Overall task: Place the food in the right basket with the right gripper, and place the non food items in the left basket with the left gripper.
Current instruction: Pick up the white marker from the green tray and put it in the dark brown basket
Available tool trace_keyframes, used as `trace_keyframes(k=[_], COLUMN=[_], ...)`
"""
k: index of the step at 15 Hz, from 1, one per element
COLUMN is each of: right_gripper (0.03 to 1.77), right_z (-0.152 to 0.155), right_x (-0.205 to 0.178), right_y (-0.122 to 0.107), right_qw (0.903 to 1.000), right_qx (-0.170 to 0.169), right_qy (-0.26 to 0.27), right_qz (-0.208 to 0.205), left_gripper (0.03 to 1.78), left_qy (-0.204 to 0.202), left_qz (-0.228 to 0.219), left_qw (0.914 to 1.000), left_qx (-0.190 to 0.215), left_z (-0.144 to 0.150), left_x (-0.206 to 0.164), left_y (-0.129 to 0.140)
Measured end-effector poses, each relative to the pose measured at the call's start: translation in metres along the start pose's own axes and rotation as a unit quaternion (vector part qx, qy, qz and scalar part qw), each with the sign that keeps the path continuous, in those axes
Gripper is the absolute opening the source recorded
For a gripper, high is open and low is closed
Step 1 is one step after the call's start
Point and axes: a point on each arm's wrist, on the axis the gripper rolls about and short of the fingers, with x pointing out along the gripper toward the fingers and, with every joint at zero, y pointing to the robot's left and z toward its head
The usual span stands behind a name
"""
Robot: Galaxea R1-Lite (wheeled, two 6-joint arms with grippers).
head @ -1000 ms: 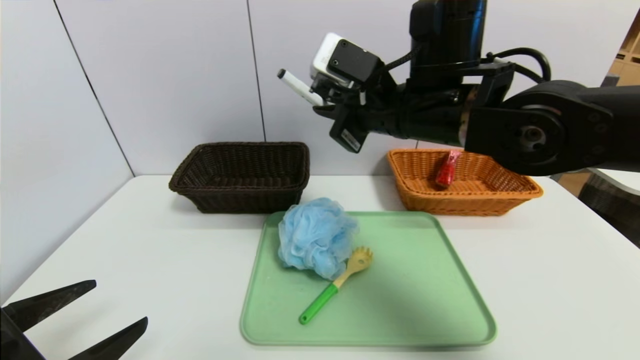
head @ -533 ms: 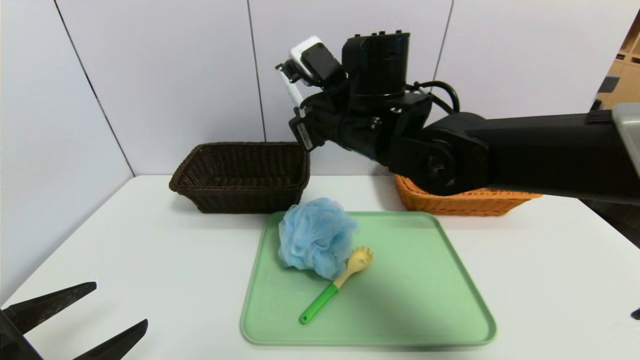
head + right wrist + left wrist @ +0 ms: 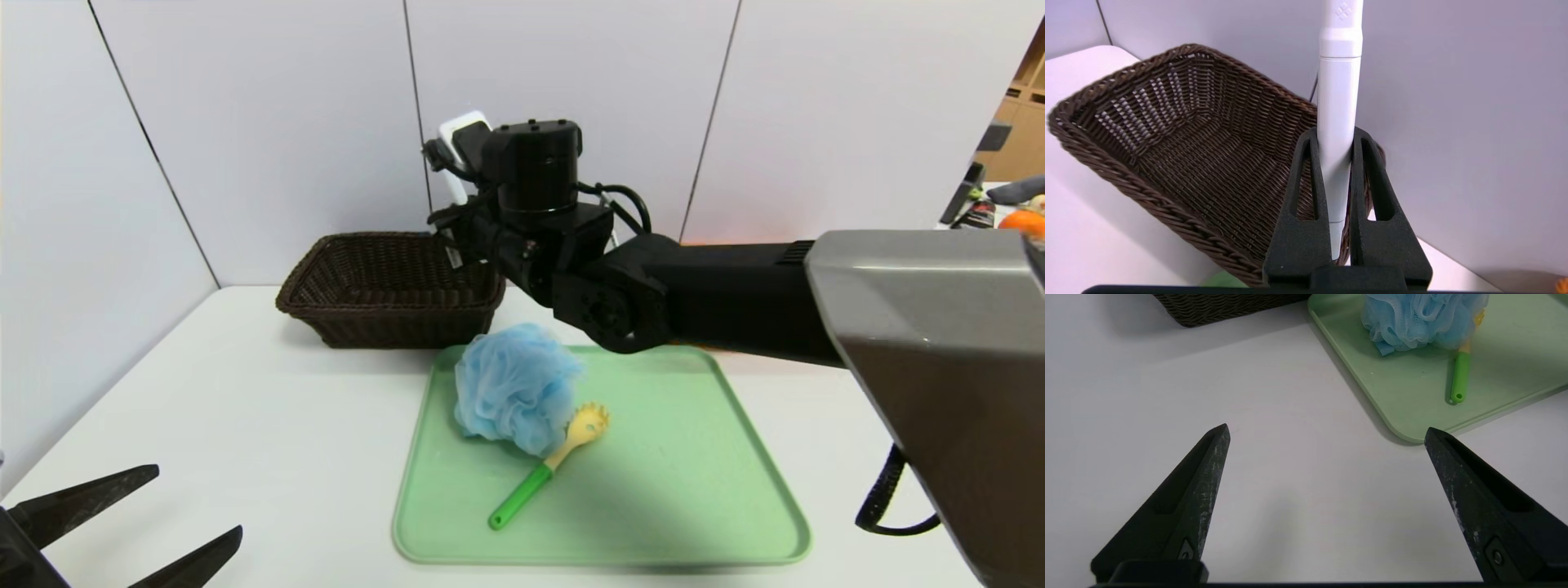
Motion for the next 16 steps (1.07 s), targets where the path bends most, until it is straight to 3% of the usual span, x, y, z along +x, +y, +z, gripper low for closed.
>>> trace_keyframes(k=[8,16], right_gripper=[0.18,0.18], right_z=[-0.031,-0.054], right_x=[0.019,0.034], right_y=[0.010,0.004], right_qw=[0.9995,0.9995], right_qx=[-0.010,-0.018], right_qy=[0.019,0.023], right_qz=[0.022,0.011], left_gripper=[1.69,1.69], left_qy=[0.006,0.014], left_qz=[-0.001,-0.001], left_qw=[1.0000,0.9999], left_qx=[-0.001,-0.001], left_z=[-0.004,-0.007], left_x=[0.000,0.001], left_y=[0.000,0.000])
